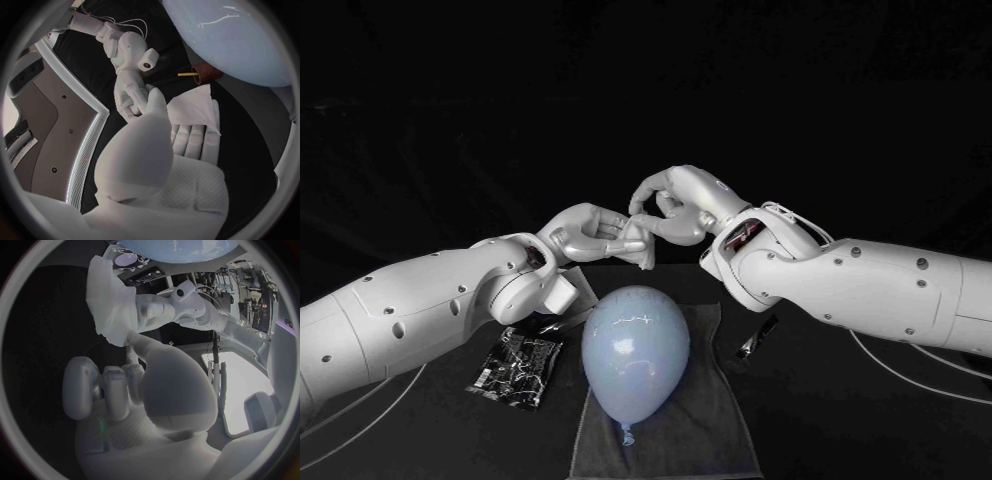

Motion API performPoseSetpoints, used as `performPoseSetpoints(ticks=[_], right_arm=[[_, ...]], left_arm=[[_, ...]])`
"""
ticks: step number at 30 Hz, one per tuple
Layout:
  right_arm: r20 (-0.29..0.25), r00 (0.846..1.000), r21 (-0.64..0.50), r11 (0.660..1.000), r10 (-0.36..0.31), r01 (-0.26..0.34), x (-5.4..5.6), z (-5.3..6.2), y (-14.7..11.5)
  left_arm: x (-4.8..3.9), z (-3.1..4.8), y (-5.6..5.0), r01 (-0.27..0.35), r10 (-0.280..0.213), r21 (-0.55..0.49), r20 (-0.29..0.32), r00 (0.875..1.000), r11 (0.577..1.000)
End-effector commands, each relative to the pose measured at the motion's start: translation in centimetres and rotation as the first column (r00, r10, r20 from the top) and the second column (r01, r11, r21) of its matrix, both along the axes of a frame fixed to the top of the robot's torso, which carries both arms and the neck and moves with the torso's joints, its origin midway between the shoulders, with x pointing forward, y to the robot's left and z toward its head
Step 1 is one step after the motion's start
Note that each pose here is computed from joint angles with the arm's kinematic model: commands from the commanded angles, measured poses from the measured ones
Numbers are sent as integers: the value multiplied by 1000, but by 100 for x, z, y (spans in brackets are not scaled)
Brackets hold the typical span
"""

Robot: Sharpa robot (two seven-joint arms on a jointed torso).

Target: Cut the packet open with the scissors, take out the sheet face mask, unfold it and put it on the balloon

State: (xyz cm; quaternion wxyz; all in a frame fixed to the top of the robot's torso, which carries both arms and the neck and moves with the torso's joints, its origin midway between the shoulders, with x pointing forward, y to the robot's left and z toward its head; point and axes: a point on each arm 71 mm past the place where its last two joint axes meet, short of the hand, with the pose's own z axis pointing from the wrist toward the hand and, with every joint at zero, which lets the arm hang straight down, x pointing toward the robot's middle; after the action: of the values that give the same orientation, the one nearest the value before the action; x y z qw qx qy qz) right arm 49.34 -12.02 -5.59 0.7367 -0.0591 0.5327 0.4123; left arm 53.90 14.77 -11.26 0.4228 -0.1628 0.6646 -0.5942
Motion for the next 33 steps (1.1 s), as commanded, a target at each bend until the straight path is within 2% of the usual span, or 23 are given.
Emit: performPoseSetpoints(ticks=[1, 17, 28, 33], right_arm=[[11, 1000, 8, 1000, 9, -9, -12, 17, 23], [-1, 1000, 7, 1000, 27, -27, 2, 6, 139], [-15, 1000, 4, 1000, 13, -13, 57, -7, 144], [-18, 1000, 20, 1000, 2, -1, 94, -6, 137]], left_arm=[[5, -6, -19, -3, 3, -7, -23, 1000, 1000], [28, -8, -48, -37, 33, -60, -71, 997, 998], [26, -15, -44, -29, 19, -90, -111, 994, 996], [16, -22, -51, -9, -4, -96, -129, 992, 995]])
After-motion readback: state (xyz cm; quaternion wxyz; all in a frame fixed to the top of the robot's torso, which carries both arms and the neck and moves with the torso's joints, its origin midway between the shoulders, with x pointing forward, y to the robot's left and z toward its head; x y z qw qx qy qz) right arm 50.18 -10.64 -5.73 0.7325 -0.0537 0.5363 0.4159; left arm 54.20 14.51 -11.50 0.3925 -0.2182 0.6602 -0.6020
